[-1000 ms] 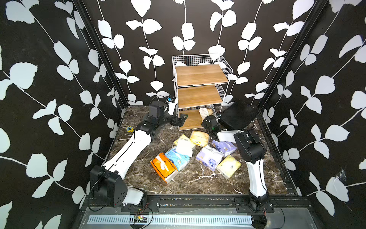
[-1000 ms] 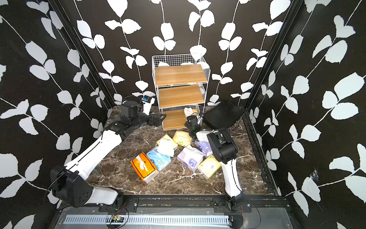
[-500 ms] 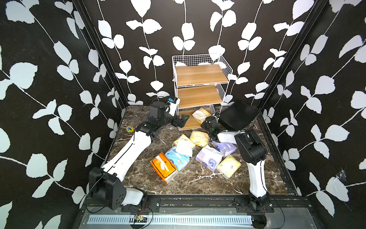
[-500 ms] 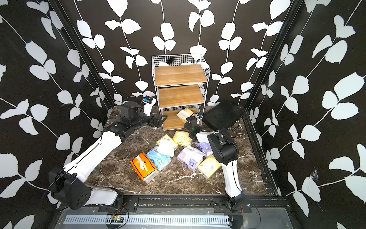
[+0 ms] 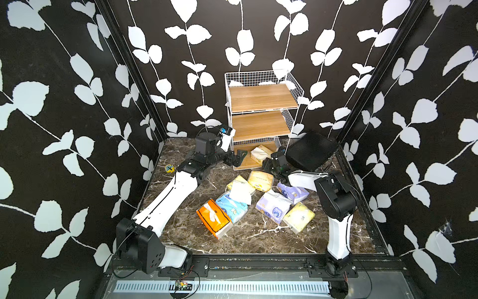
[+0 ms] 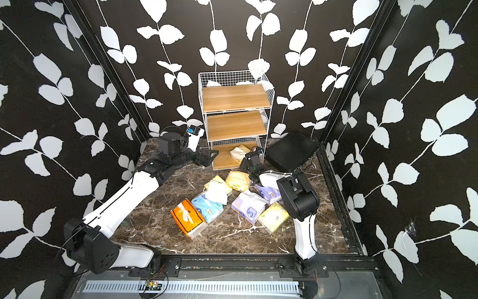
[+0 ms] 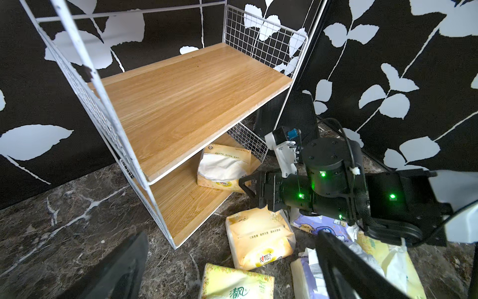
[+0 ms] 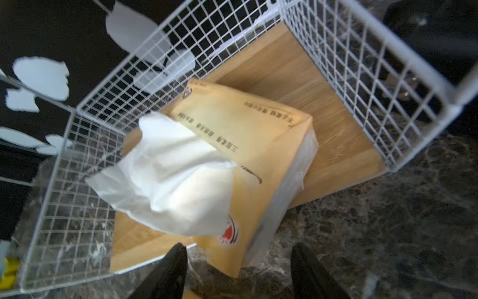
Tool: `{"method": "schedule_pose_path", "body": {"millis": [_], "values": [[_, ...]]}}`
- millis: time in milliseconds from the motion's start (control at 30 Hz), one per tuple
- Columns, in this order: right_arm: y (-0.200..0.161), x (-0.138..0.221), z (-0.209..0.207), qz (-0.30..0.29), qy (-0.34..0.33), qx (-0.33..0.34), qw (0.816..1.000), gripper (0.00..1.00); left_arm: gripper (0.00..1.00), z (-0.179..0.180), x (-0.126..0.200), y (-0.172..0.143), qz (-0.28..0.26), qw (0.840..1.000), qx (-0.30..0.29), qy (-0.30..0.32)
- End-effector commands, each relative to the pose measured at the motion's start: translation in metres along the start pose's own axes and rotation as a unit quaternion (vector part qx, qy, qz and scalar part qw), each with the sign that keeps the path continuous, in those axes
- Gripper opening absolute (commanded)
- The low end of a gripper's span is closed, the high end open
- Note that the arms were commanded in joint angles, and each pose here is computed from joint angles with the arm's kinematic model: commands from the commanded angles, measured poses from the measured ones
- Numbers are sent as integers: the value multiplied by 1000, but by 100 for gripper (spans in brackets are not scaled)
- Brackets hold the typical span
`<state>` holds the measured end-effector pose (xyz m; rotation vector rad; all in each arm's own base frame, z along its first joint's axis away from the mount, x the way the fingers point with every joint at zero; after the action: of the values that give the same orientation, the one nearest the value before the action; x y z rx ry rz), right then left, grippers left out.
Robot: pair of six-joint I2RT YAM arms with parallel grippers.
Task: Remove the tissue boxes from the shelf
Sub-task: Adjust the box of tissues on the shelf, then pick up a box of tissues from the shelf.
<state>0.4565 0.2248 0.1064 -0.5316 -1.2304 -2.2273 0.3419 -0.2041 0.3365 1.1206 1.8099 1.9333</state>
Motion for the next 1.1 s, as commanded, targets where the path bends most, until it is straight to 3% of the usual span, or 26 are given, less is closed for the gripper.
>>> {"method": "schedule_pose_path", "body": {"millis": [0, 267, 433, 567, 833, 1067], "values": [[7, 4, -2, 3, 8, 3, 1000, 72, 99, -6, 8, 4, -9, 1000, -12, -6], [13, -10, 4, 3, 28, -2, 1000, 75, 99, -5, 5, 2, -4, 1000, -15, -7], [16, -25, 10, 1, 31, -4, 999, 72, 99, -4, 3, 1, 2, 1000, -15, -6], [11, -31, 8, 1, 31, -12, 999, 58, 99, -3, 3, 0, 5, 1000, -19, -1], [12, -9, 5, 1, 19, 14, 1000, 3, 99, -4, 6, 1, 3, 1000, -25, 0], [8, 21, 7, 16, 43, 43, 998, 0, 99, 1, 15, 3, -7, 999, -38, 30]]}}
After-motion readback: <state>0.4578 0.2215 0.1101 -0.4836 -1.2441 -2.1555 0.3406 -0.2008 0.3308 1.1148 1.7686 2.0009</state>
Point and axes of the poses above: each gripper's point midway between its finger pads, its own x axis back along the fingers, its own z axis along the line the jaws close on, y = z × x, the point moved 5 cm from there along x, back along the fingers, and after that the axes turned 3 degrees about -x, right-handed, at the moved point
